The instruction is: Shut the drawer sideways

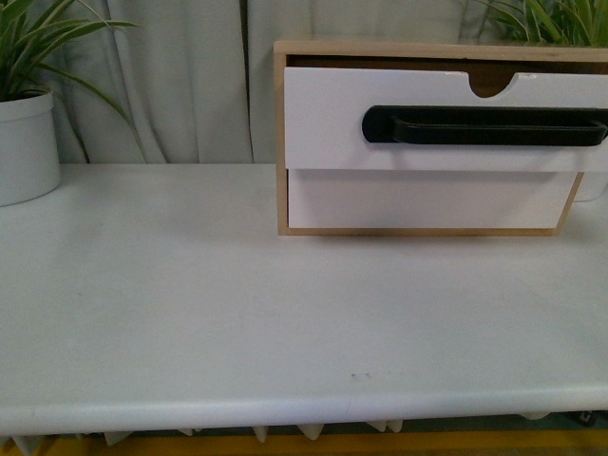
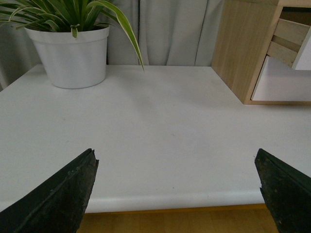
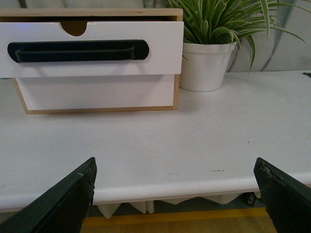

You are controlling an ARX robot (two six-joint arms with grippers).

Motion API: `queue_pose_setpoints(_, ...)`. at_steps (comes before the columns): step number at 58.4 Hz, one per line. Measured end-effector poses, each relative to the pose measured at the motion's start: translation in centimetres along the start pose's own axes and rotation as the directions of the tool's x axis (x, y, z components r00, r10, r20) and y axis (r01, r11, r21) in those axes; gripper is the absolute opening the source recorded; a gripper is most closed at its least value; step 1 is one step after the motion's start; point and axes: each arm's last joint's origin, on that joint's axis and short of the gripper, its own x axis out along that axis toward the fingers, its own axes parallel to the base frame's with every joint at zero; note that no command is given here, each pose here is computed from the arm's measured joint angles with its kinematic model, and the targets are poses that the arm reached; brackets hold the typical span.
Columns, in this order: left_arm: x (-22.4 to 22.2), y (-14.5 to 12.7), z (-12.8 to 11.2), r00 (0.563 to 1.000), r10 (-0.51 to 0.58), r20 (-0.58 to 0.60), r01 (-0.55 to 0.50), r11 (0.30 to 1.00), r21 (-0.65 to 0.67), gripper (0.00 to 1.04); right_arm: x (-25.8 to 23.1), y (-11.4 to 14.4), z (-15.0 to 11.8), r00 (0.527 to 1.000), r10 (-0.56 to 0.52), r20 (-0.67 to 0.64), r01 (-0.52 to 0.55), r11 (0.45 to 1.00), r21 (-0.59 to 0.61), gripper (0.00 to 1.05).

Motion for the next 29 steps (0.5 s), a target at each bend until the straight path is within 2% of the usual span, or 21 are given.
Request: queue_pose_setpoints(29,0.0,0.0,0.0,1.0,0.0,0.0,0.0,1.0,0.0,0.98,0.0,0.0,0.0,1.0,0.0,0.0,0.0,1.0,0.0,0.95)
